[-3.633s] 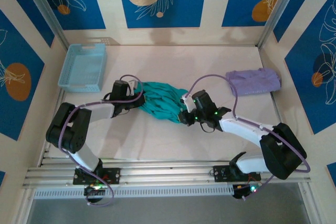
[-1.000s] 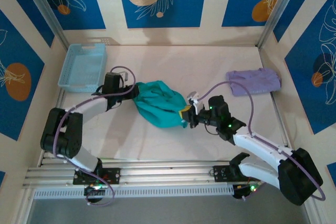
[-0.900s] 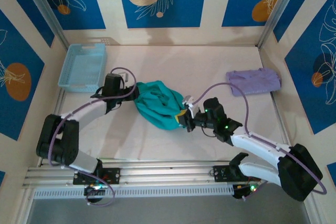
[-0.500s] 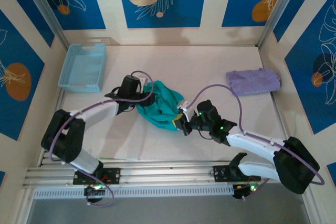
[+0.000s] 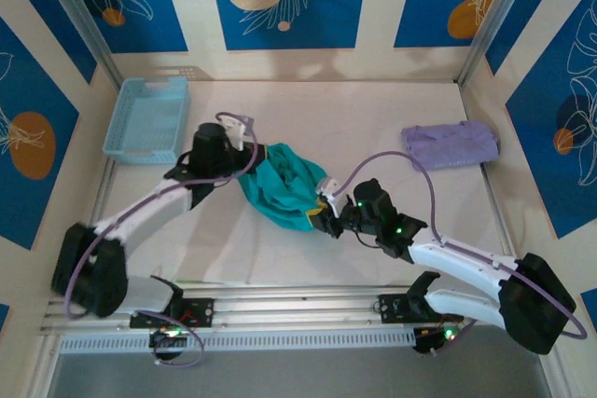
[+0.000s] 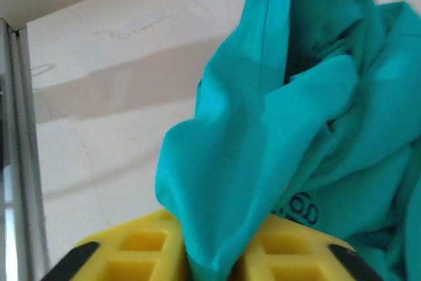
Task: Fold the inside-out t-shirt
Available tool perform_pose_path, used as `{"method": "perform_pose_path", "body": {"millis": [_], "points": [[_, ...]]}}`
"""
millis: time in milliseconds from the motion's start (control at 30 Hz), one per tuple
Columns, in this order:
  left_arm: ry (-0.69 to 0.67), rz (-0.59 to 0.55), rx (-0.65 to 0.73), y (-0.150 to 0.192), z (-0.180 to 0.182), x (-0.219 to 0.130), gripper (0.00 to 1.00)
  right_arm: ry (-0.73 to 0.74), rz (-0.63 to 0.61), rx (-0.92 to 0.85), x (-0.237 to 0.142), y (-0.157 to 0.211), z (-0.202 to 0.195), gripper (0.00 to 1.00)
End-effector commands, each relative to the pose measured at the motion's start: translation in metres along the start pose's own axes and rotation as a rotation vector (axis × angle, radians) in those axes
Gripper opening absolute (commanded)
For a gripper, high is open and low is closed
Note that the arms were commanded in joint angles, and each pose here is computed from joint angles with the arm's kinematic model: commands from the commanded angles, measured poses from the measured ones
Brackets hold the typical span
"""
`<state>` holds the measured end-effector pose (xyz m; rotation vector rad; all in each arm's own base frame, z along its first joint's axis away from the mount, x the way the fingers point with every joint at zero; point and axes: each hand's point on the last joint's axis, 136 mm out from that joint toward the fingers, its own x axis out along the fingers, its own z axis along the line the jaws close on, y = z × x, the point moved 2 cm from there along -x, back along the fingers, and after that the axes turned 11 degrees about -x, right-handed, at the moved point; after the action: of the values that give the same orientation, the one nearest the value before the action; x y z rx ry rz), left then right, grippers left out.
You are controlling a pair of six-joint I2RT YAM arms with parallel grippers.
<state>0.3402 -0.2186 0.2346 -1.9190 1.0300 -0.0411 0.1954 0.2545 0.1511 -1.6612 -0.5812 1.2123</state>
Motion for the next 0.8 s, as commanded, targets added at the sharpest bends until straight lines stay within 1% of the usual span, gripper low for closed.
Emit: {"method": "perform_pose_path", "body": {"millis": [0,67,133,200,400,467,500,533,600,767], "points": [[0.244,-0.106,0.083,-0.028,-0.053,-0.028,0.0,-0.021,0.078,-0.08,0.007,0.005,0.008,0.34],[0.256,-0.109,0.11,-0.026,-0.055,-0.033,0.0,-0.016,0.026,-0.074,0.004,-0.008,0.006,0.39],[0.238,-0.109,0.125,-0.023,-0.052,-0.034,0.0,-0.034,-0.069,-0.045,-0.003,-0.027,0.005,0.44],[0.233,-0.104,0.134,-0.021,-0.051,-0.035,0.0,-0.049,-0.13,-0.003,-0.011,-0.04,-0.001,0.47],[0.245,-0.099,0.139,-0.017,-0.05,-0.034,0.0,-0.035,-0.216,0.149,-0.019,-0.056,-0.035,0.53],[0.249,-0.098,0.143,-0.016,-0.051,-0.034,0.0,-0.014,-0.202,0.231,-0.015,-0.057,-0.052,0.55],[0.25,-0.099,0.144,-0.016,-0.051,-0.035,0.0,-0.008,-0.174,0.267,-0.009,-0.056,-0.059,0.55],[0.253,-0.097,0.146,-0.016,-0.052,-0.035,0.0,-0.007,-0.151,0.284,-0.002,-0.056,-0.063,0.58],[0.254,-0.097,0.145,-0.015,-0.051,-0.035,0.0,-0.013,-0.123,0.298,0.012,-0.059,-0.069,0.6],[0.267,-0.092,0.14,-0.014,-0.053,-0.034,0.0,-0.037,-0.094,0.294,0.043,-0.068,-0.079,0.61]]}}
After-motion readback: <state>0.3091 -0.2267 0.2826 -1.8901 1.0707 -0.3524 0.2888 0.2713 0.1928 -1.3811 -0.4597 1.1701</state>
